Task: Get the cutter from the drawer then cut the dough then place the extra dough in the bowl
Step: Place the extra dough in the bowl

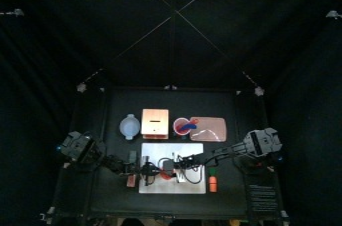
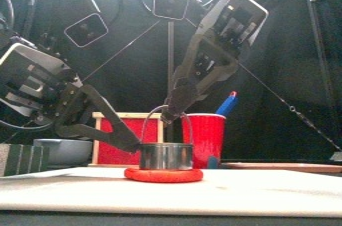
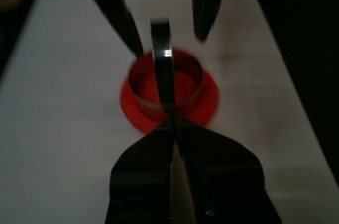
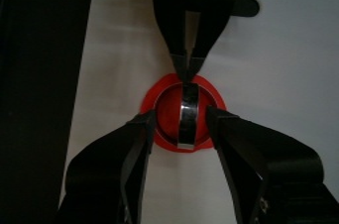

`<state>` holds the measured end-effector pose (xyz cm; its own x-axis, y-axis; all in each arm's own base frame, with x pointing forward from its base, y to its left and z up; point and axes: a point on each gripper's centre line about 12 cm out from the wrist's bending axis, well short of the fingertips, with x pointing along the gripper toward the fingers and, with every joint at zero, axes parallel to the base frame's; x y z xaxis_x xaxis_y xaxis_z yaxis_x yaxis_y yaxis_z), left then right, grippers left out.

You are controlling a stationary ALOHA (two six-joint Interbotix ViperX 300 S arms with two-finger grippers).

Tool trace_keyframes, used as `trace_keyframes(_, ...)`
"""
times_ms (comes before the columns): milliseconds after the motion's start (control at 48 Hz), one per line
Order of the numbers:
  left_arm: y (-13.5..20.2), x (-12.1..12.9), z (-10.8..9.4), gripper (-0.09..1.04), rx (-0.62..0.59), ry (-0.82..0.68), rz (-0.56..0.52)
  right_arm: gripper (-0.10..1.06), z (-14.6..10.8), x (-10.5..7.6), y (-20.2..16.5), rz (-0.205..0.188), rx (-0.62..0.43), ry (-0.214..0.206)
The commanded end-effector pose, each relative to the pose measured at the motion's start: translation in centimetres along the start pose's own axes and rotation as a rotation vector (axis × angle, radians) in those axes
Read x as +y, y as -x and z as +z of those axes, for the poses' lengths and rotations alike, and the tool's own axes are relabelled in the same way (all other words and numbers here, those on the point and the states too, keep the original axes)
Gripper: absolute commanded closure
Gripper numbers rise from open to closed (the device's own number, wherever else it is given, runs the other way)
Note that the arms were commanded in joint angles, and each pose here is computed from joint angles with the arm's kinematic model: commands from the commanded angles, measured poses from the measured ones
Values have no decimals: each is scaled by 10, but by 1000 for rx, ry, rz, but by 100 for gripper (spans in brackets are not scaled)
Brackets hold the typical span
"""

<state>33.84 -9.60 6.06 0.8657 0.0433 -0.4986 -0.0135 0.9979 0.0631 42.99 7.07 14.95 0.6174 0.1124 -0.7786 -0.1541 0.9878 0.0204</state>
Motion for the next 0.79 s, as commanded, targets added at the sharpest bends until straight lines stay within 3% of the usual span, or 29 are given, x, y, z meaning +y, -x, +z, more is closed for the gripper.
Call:
trace_keyframes(21,-1,-1,8,43,-20,10,1,15,16,-2,8,-3,-38,0)
trace_keyframes(438,-1,-1,8,43,-21,14,2,18,20,-4,7,-6,-8,-5)
trace_keyframes(792,-1,0,7,43,-18,17,6,54,25,-6,10,-14,-11,19)
